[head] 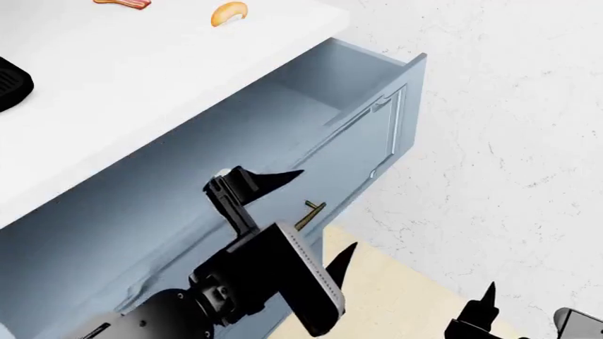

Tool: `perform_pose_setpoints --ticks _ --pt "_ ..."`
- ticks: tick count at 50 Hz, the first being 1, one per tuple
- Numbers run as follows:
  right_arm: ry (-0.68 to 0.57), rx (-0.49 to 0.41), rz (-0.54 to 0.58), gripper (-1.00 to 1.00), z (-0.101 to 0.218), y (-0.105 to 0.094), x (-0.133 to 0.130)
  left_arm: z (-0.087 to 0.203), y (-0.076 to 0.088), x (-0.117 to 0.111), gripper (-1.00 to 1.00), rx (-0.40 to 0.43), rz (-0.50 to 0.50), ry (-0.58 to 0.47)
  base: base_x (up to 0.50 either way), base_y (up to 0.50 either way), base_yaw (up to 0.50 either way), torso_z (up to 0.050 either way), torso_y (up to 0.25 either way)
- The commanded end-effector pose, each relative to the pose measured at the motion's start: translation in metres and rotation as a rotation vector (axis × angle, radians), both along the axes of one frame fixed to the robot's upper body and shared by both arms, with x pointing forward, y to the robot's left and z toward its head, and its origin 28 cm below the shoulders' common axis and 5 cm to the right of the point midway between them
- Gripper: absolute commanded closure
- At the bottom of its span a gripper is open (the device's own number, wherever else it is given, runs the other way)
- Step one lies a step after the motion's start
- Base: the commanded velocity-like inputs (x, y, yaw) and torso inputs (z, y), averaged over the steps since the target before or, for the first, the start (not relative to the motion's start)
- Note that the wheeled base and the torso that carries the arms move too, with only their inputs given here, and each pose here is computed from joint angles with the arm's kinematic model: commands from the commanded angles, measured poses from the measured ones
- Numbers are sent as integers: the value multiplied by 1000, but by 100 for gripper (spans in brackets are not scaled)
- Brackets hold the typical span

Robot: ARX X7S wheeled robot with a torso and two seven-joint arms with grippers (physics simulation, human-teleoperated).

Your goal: Close the right drawer.

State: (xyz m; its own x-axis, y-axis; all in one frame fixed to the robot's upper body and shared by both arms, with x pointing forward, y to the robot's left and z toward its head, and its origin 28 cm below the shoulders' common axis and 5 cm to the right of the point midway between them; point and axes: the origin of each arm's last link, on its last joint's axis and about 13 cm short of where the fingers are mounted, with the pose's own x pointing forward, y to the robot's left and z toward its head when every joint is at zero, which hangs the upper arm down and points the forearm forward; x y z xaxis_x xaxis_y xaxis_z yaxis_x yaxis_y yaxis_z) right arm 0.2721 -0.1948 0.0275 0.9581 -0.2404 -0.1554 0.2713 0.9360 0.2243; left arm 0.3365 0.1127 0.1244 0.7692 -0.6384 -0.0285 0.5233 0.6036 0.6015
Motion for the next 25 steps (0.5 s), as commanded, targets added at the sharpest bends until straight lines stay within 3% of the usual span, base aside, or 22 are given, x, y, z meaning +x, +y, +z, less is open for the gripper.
perform_pose_setpoints --ticks 1,25 --pt "2 10 3 -100 -1 0 0 -19 0 -4 -100 33 14 48 0 0 0 0 0" --pt "5 21 0 -100 -1 -1 0 -52 3 0 -100 95 34 137 0 0 0 0 0"
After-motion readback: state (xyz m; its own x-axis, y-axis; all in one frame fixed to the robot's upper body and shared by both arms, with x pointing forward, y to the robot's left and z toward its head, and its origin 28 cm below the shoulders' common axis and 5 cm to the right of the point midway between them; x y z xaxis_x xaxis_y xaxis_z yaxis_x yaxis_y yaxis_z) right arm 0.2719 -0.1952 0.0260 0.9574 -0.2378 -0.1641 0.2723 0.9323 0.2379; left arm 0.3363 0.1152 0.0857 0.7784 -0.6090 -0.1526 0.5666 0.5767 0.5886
